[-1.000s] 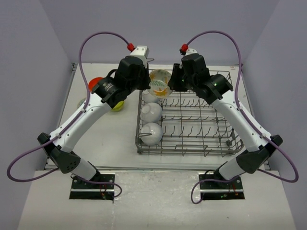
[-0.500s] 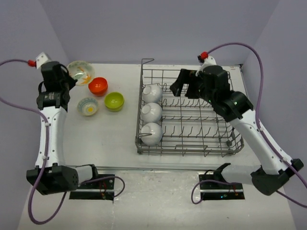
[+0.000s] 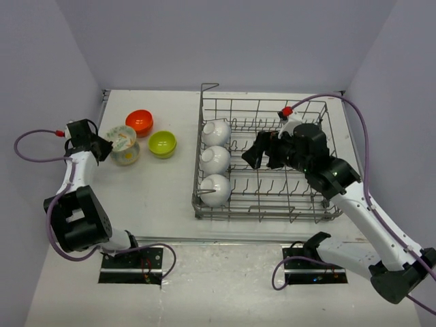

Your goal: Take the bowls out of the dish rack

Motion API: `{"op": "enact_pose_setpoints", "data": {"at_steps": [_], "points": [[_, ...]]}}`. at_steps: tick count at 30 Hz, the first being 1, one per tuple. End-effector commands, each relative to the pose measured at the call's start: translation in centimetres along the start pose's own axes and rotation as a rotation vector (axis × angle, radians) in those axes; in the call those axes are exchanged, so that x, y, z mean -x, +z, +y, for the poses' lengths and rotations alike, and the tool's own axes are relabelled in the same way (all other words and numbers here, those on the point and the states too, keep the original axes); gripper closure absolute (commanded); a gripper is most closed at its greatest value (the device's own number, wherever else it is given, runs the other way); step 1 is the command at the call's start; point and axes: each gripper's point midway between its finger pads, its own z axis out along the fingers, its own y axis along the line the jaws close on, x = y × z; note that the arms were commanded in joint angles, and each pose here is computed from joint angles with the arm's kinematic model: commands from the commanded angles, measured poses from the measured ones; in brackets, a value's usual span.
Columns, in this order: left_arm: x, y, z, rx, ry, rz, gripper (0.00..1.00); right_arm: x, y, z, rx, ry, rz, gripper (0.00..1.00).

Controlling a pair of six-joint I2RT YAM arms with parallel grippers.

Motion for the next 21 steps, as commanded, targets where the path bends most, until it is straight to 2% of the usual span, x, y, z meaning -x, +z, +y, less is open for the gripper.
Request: {"op": "enact_pose_setpoints", "data": {"at_steps": [1,14,21], "points": [[1.9,0.9,-2.6,-0.121,-0.054,-0.08,1.0,1.4,-1.0,1.8,0.1,-0.056,-0.072,0.01],[0.5,2.1,0.9,-0.027,-0.07,-0.122,1.0,1.3,-1.4,2.1,0.132,-0.091,-0.088,0.01],[-0.7,3.5,1.1,-0.075,-0.083,-0.119,1.0,1.2,-1.6,2.7,0.172,-0.094,-0.087,0.01]]}}
